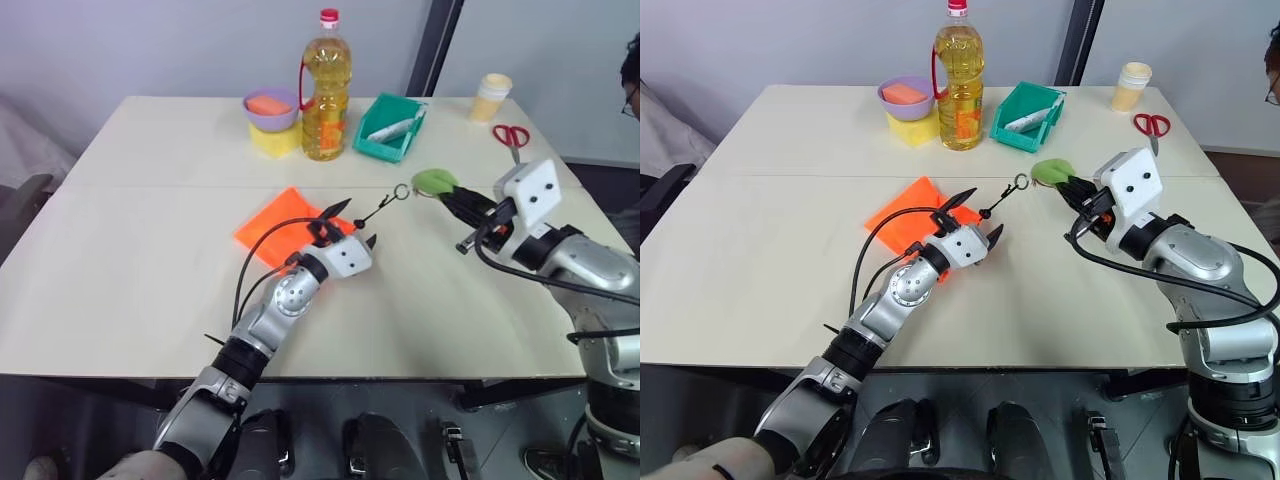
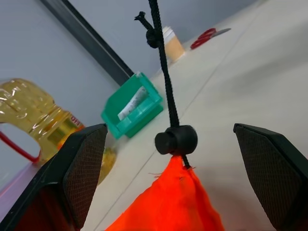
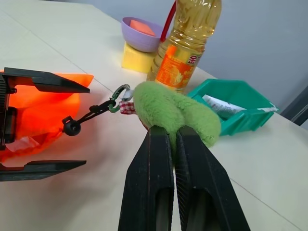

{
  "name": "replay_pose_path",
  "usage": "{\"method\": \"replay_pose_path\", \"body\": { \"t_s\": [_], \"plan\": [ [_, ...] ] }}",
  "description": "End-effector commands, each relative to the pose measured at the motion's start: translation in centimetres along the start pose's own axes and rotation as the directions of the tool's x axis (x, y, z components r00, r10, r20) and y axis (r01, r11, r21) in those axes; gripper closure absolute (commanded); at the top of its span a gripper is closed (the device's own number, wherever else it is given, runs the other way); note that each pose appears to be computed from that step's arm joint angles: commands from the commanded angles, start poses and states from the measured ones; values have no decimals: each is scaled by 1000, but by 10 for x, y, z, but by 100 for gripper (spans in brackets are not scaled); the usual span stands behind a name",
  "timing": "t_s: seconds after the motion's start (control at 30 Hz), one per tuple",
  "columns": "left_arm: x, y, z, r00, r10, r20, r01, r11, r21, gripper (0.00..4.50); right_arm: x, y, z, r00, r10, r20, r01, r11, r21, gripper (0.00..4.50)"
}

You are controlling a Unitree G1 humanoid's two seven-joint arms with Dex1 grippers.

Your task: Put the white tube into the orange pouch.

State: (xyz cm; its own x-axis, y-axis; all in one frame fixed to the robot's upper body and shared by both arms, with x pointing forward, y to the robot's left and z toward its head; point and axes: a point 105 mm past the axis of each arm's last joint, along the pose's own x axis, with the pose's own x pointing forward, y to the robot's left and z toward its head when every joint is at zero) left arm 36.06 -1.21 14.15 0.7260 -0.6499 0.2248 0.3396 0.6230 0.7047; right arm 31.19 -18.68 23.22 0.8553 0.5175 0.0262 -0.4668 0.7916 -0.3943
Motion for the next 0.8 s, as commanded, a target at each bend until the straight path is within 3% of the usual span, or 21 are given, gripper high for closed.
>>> {"method": "replay_pose_path", "body": {
  "t_s": [0.03, 0.27, 0.37, 0.57, 0.8],
  "plan": [
    [3, 3, 13, 998, 14, 60, -14, 1000, 5, 0, -3, -1, 14, 999, -8, 44, 9, 999, -36, 447],
    [4, 1, 12, 998, 0, 56, 0, 1000, -6, 0, -2, 0, 13, 999, -3, 44, 5, 999, -36, 447],
    [3, 0, 9, 999, -3, 48, 4, 1000, -21, 122, -2, 1, 12, 999, 1, 41, 1, 999, -37, 450],
    [3, 0, 9, 999, -2, 50, 3, 1000, -23, 423, -2, 5, 10, 999, 12, 33, -10, 999, -35, 450],
    [2, 4, 4, 1000, 14, 24, -14, 1000, -5, 427, -1, 7, 10, 999, 22, 32, -21, 999, -35, 450]
  ]
}}
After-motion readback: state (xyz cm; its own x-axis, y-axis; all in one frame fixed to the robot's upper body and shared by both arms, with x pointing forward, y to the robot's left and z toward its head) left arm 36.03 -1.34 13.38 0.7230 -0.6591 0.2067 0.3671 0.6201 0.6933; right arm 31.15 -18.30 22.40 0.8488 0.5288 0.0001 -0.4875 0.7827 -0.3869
